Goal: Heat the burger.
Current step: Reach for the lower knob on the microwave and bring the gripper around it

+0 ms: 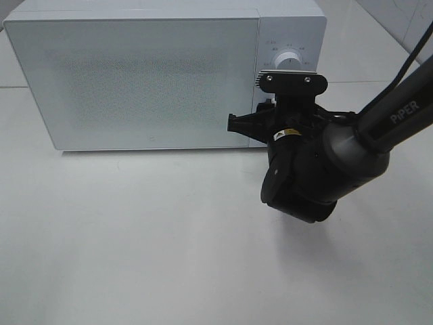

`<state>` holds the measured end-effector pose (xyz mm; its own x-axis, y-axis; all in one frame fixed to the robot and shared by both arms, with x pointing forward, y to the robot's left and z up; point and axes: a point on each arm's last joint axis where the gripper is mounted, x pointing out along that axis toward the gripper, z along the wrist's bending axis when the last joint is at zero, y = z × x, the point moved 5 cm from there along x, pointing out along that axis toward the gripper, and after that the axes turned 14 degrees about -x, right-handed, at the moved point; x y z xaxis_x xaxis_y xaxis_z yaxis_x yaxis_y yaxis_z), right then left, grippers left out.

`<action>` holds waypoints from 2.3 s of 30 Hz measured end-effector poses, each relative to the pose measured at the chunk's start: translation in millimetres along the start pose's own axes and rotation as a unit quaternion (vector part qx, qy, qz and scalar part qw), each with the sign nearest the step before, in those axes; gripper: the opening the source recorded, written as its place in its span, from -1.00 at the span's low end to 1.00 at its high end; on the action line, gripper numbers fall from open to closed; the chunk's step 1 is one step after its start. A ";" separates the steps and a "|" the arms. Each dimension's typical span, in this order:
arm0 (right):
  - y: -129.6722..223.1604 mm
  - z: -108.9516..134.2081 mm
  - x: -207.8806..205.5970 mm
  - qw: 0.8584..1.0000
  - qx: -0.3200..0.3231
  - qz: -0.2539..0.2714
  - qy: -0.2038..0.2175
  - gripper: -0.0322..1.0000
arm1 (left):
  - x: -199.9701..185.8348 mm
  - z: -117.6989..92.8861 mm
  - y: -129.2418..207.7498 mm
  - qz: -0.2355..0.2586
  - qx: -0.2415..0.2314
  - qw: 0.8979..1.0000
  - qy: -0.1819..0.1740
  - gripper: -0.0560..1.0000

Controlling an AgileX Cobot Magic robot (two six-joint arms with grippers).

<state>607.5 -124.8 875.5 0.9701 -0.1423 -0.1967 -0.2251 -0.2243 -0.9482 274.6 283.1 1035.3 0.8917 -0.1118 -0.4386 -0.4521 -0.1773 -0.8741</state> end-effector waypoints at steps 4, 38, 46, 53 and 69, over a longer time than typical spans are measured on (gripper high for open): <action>0.0 0.0 0.0 1.000 0.003 0.000 0.000 -0.08 | 0.0 0.0 0.0 0.000 0.000 1.000 0.000 0.94; -0.1 0.6 -0.5 0.914 0.406 -0.004 -0.011 -0.07 | 0.0 0.0 0.0 0.000 0.000 1.000 0.000 0.94; 0.3 0.4 -0.2 0.871 0.490 -0.003 -0.017 -0.07 | 0.0 0.0 0.0 0.000 0.000 1.000 0.000 0.94; 1.0 0.0 -0.2 0.827 0.562 0.000 -0.022 -0.07 | 0.0 0.0 0.0 0.000 0.000 1.000 0.000 0.94; 1.3 1.5 -0.5 0.688 0.725 0.009 -0.026 -0.07 | 0.0 0.0 0.0 0.000 0.000 1.000 0.000 0.94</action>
<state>606.9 -123.5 874.0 0.9788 -0.0902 -0.1840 0.0546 0.9802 -0.1902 274.6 283.1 1035.3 0.8917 -0.1118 -0.4386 -0.4521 -0.1773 -0.8741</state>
